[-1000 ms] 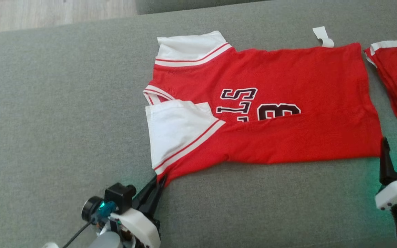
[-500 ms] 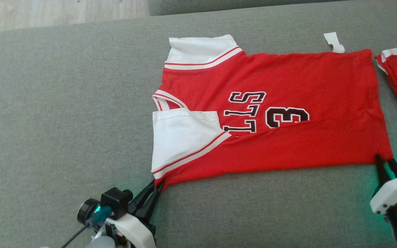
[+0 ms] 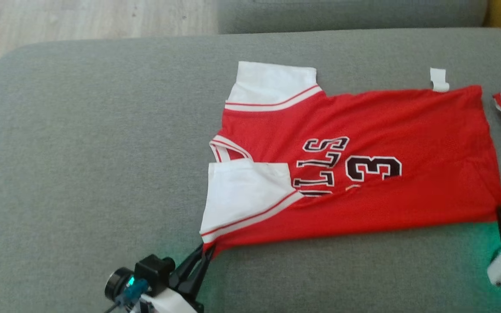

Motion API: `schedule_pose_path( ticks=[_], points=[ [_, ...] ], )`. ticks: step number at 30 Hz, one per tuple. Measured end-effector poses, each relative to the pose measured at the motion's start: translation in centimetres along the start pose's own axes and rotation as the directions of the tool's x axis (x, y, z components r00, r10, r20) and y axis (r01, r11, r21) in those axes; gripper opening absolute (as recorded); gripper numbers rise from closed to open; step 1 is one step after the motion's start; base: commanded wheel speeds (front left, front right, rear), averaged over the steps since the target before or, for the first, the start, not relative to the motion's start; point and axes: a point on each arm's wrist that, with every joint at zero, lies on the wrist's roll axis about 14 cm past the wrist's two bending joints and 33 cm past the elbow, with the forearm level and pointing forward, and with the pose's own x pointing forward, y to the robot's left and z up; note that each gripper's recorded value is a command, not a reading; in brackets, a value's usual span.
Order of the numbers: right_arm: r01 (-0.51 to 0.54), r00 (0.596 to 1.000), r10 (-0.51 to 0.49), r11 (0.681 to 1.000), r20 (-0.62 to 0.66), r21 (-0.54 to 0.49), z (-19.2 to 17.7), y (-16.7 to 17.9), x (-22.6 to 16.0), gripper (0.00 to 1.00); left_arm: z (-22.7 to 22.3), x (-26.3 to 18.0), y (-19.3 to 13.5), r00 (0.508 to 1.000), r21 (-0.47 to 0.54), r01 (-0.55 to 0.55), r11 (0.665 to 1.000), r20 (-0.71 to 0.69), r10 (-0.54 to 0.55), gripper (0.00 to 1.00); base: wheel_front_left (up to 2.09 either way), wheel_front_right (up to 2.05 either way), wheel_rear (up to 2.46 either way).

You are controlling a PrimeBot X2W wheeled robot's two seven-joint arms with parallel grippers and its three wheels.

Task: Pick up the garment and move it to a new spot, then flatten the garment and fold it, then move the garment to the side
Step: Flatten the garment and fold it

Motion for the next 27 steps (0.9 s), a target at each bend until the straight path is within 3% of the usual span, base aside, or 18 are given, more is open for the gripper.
schedule_pose_path(
  ticks=[14, 22, 23, 24, 25, 26, 27],
  points=[
    [0.048, 0.989, -0.047, 0.999, -0.138, 0.002, -4.4, -2.4, -5.5, 0.0, -1.6, -2.9, -1.9, 1.0, -0.03, -0.02, 0.999, -0.015, 0.019, 0.0, 0.0, 0.0, 0.0],
    [0.074, 0.982, -0.074, 0.997, -0.172, -0.006, -4.6, -2.8, -6.7, 0.0, -1.9, -3.2, -2.8, 0.999, -0.038, 0.003, 0.999, -0.051, -0.005, 0.0, 0.0, 0.0, 0.0],
    [0.076, 0.981, -0.077, 0.997, -0.177, -0.008, -4.7, -2.8, -6.8, 0.1, -1.9, -3.2, -2.7, 0.999, -0.036, 0.002, 0.999, -0.052, -0.004, 0.0, 0.0, 0.0, 0.0],
    [0.078, 0.981, -0.078, 0.997, -0.18, -0.006, -4.7, -2.8, -6.9, 0.38, -1.9, -3.2, -2.6, 0.999, -0.035, -0.001, 0.999, -0.053, -0.001, 0.17, 0.0, 0.0, 0.0],
    [0.082, 0.981, -0.081, 0.997, -0.174, -0.005, -4.6, -2.9, -7.0, 0.96, -1.9, -3.2, -2.6, 0.998, -0.034, -0.001, 0.999, -0.058, -0.001, 0.43, 0.0, 0.0, 0.0],
    [0.082, 0.981, -0.081, 0.997, -0.174, -0.005, -4.6, -2.9, -7.0, 1.0, -1.9, -3.2, -2.6, 0.998, -0.034, -0.001, 0.999, -0.058, -0.001, 0.75, 0.0, 0.0, 0.0],
    [0.086, 0.983, -0.086, 0.996, -0.165, -0.008, -4.4, -2.9, -7.0, 1.0, -2.0, -3.2, -2.6, 0.998, -0.033, 0.0, 0.999, -0.065, -0.003, 1.0, 0.0, 0.0, 0.0]
  ],
)
